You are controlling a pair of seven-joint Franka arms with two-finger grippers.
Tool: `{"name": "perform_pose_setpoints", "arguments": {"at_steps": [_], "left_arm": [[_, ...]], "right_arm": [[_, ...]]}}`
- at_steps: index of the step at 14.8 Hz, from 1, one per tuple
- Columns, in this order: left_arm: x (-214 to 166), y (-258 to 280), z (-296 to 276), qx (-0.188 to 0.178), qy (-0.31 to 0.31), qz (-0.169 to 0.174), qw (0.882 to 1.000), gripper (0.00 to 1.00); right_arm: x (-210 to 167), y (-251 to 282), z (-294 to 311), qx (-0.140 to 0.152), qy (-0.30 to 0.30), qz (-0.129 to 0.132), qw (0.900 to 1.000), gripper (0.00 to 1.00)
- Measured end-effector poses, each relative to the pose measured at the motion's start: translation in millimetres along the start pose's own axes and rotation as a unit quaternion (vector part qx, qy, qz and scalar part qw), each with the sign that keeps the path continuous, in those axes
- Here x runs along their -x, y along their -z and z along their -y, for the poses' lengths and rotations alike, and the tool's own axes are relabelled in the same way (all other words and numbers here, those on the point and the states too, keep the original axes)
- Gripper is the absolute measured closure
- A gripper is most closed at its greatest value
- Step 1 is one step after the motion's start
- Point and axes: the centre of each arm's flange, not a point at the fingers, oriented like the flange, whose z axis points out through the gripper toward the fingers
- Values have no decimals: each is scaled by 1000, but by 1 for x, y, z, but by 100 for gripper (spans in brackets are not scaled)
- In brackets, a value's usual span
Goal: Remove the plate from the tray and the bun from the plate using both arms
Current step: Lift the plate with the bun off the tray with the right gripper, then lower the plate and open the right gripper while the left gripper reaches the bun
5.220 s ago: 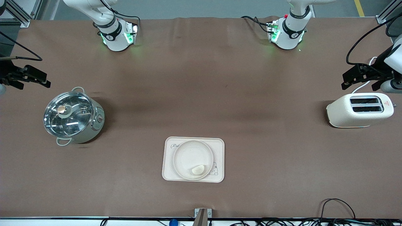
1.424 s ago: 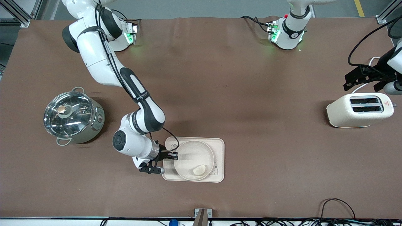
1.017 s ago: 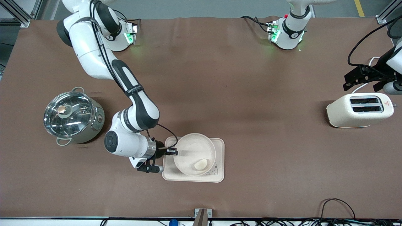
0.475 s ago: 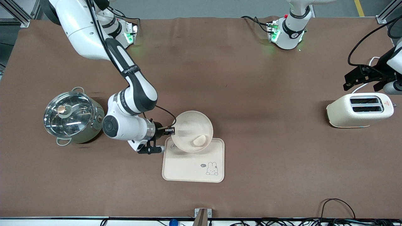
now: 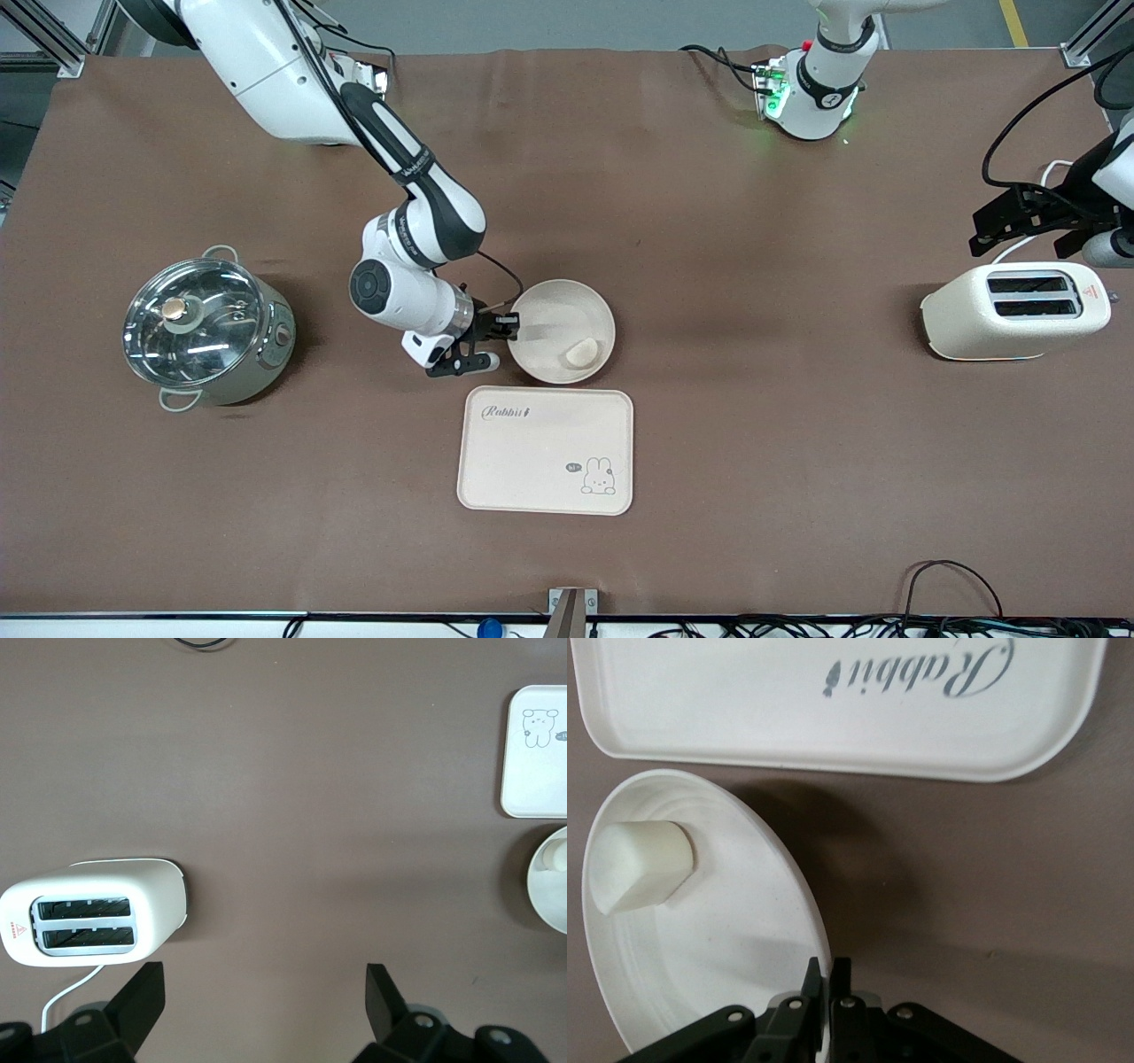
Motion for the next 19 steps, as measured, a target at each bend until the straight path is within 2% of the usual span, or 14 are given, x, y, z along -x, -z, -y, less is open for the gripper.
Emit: {"name": "perform_pose_setpoints", "arguments": {"at_steps": [6, 8, 11, 13, 15, 17, 19], "left_arm": [[0, 0, -1, 0, 0, 0, 1000, 0], [0, 0, -1, 0, 0, 0, 1000, 0], [0, 0, -1, 0, -1, 0, 1000, 0], [1, -1, -5, 0, -3, 3, 1000, 0], [6, -5, -18, 0, -5, 23, 1000, 0], [10, -10, -47, -1, 18, 38, 999, 0], [9, -24, -97, 0, 48, 40, 998, 0]], "right_arm": [[7, -10, -2, 1, -4, 9, 1000, 95], [8, -12, -5, 2, -6, 15, 1000, 92], [6, -9, -4, 1, -6, 25, 1000, 65], [3, -6, -4, 0, -6, 25, 1000, 43], [-1, 2, -4, -2, -7, 26, 1000, 22], [-13, 32, -9, -2, -10, 24, 1000, 4], [-28, 87, -23, 16, -2, 13, 1000, 0]]}}
